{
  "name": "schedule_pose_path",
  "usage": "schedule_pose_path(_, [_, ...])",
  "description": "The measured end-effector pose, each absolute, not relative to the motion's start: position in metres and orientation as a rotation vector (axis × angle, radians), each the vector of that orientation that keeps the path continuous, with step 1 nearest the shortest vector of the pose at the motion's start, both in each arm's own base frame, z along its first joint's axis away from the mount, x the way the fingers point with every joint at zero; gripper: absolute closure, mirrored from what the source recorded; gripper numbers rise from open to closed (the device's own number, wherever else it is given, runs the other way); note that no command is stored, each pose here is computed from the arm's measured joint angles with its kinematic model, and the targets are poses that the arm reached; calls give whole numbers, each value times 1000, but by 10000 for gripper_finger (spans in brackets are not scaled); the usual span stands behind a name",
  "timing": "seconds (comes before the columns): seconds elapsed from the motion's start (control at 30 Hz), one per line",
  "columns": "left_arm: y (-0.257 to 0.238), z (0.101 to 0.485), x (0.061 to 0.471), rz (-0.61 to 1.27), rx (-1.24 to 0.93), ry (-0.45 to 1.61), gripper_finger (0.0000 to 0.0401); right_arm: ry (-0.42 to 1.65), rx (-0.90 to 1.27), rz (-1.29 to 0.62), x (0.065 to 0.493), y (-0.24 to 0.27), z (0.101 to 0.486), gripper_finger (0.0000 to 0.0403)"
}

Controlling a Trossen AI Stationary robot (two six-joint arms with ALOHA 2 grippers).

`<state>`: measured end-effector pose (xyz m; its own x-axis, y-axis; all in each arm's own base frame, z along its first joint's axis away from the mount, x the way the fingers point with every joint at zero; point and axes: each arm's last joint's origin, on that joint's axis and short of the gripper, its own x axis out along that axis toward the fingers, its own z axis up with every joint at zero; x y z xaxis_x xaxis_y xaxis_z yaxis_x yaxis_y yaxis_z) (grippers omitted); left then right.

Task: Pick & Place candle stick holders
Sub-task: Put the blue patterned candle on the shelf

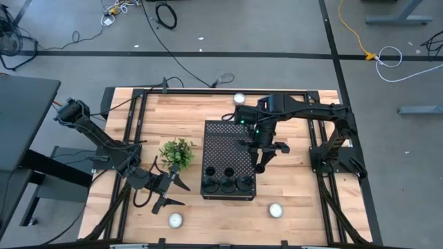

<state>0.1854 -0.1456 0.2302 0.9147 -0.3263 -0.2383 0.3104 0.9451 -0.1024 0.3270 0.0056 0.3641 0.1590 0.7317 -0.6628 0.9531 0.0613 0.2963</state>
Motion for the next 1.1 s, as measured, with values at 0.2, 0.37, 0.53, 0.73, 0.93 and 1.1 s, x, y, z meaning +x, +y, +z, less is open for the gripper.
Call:
schedule_pose_path(0.2, [-146, 230, 185, -328, -62, 256, 153, 1561, 1655, -401, 327, -5, 363, 279])
schedule_pose_path(0.37, [-146, 230, 185, -328, -62, 256, 153, 1540, 1598, -438, 325, -10, 361, 279])
schedule_pose_path(0.53, [-146, 230, 185, -328, -62, 257, 153, 1504, 1457, -428, 324, -16, 360, 279])
schedule_pose_path(0.73, [-146, 230, 185, -328, -62, 256, 153, 1469, 1163, -433, 321, -21, 357, 279])
schedule_pose_path(0.93, [-146, 230, 185, -328, -63, 257, 153, 1398, 876, -520, 318, -24, 357, 280])
schedule_pose_path(1.1, [-146, 230, 185, -328, -64, 256, 153, 1366, 727, -568, 318, -17, 358, 296])
